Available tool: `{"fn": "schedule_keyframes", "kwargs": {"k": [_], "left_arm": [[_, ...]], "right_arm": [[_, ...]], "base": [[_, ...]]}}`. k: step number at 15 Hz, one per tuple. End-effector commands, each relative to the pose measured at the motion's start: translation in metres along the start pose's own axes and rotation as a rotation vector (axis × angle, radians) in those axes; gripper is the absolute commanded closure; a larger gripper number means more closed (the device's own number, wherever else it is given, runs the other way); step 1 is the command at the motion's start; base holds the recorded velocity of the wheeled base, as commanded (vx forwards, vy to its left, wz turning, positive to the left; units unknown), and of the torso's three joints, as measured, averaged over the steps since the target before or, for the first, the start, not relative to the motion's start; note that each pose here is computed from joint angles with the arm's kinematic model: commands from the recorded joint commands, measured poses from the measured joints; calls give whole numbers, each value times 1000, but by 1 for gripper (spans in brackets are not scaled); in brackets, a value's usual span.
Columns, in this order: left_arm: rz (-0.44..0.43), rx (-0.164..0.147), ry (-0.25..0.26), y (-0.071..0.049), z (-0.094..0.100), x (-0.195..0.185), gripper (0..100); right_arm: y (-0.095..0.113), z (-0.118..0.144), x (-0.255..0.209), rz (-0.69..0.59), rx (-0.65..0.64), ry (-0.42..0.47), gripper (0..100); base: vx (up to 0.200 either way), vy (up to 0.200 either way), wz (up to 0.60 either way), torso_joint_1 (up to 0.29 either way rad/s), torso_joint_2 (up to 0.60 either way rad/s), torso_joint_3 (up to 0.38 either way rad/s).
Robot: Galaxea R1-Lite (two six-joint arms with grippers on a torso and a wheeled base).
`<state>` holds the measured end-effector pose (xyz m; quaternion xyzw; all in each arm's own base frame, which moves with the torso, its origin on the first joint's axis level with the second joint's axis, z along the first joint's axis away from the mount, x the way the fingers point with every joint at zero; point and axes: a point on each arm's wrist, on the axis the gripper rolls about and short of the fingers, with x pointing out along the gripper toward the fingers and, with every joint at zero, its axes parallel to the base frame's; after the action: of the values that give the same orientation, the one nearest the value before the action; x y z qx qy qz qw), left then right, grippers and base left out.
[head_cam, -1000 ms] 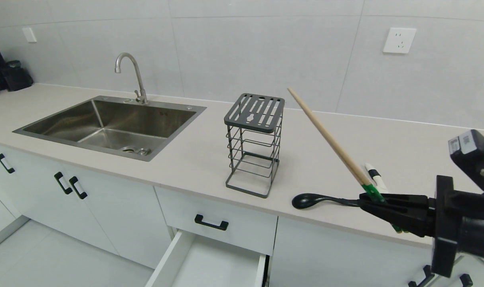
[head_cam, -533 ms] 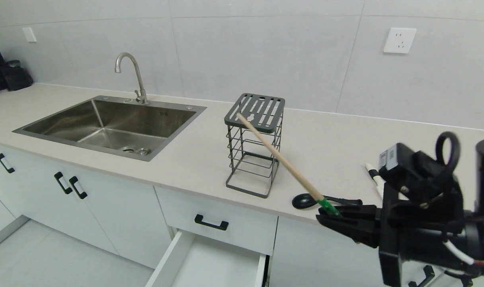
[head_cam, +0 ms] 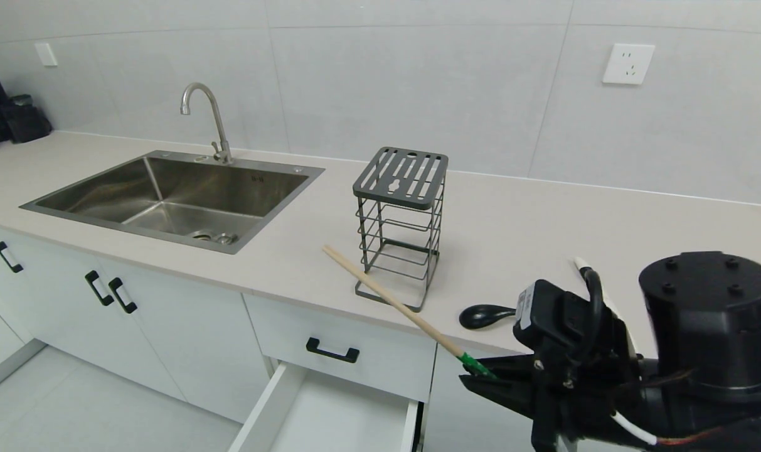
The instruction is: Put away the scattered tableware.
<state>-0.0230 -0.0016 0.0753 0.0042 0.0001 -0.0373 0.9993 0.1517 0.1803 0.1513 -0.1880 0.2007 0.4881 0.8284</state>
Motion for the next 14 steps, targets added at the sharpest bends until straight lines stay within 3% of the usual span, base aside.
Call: {"fn": "schedule_keyframes", "kwargs": {"k": [1,4,5,7,10,14], "left_arm": [[0,1,1,0,0,0,0],[1,1,1,0,0,0,0],[0,1,1,0,0,0,0],[0,1,1,0,0,0,0],[0,1,1,0,0,0,0],[0,-1,1,0,0,0,0]], "right_arm": [[10,-5,18,41,-8,57,100],[19,11,49,-17,-18,78,100],[31,14,60,-20,-10,88,100],[32,22,78,-37,-9,87,100],[36,24,98,-22,-16,105,100],[54,45,117,50,-51,59,100]], "base": [[0,0,0,0,0,0],[0,0,0,-164,305,155],[0,0,-600,-144,251,124],[0,0,-600,-161,293,139],[0,0,0,-165,344,164],[0,0,0,-28,48,27]]}}
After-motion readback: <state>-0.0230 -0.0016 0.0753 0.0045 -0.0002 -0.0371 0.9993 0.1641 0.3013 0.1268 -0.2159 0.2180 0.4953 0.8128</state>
